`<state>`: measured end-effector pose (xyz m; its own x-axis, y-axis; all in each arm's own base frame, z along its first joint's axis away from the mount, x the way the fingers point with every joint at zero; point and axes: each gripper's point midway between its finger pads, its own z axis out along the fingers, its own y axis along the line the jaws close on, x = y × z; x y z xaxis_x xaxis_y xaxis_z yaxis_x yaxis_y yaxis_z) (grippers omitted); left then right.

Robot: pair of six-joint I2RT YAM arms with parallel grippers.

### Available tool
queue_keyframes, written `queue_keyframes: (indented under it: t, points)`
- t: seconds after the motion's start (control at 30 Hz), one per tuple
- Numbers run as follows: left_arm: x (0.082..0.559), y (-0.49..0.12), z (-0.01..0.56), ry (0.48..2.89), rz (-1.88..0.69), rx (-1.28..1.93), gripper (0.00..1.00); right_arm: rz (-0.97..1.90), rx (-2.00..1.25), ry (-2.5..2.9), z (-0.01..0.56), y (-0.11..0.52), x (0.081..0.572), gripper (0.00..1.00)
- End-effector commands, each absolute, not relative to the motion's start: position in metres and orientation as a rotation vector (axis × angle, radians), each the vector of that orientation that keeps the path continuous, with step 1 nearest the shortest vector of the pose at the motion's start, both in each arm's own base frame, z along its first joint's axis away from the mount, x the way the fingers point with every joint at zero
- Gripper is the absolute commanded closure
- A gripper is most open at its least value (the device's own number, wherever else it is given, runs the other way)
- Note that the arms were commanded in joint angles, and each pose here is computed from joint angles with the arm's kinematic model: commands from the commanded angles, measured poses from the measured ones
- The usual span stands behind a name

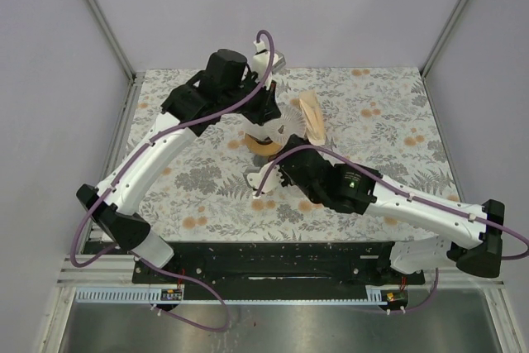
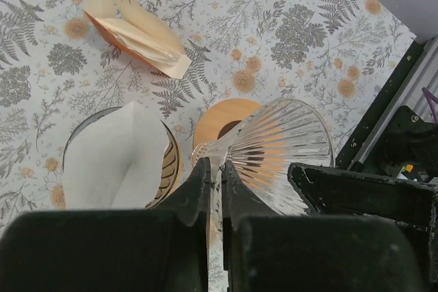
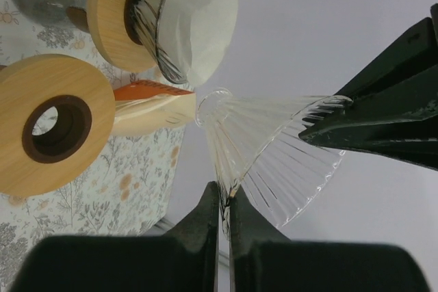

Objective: Place the coffee filter in the dripper

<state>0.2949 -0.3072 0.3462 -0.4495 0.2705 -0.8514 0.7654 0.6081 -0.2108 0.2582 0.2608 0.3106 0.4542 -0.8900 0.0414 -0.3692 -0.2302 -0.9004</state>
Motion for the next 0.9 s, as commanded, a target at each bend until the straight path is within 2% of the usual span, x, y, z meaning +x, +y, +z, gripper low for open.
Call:
queue_keyframes:
  t: [0.0,0.03,0.13,0.2,0.27,0.43,0.6,0.73,0.87]
  points:
    - [0.291,-0.306,0.366,1.964,-0.798,0.807,1.0,-0.858,-1.862,0.784,0.356,0.268,0.257,0.96]
    - [0.289,-0.308,0.366,1.972,-0.823,0.802,1.0,-0.789,-1.814,0.813,0.358,0.273,0.255,0.86]
    - [0.282,-0.313,0.368,1.999,-0.901,0.771,1.0,-0.534,-1.614,0.916,0.376,0.287,0.246,0.45]
    - [0.283,-0.314,0.367,2.019,-0.938,0.74,1.0,-0.348,-1.519,0.984,0.384,0.29,0.235,0.25]
    - [0.286,-0.313,0.368,2.036,-0.98,0.695,1.0,-0.145,-1.423,1.055,0.391,0.292,0.219,0.13]
    - [0.294,-0.308,0.371,2.049,-1.028,0.627,1.0,0.279,-1.095,1.26,0.416,0.282,0.193,0.01]
    - [0.289,-0.31,0.369,2.064,-1.066,0.61,1.0,0.544,-0.6,1.572,0.438,0.251,0.222,0.01]
    - [0.286,-0.31,0.365,2.071,-1.059,0.61,1.0,0.599,-0.305,1.77,0.427,0.234,0.25,0.11]
    - [0.283,-0.311,0.361,2.079,-1.043,0.616,1.0,0.602,-0.242,1.902,0.408,0.245,0.258,0.2]
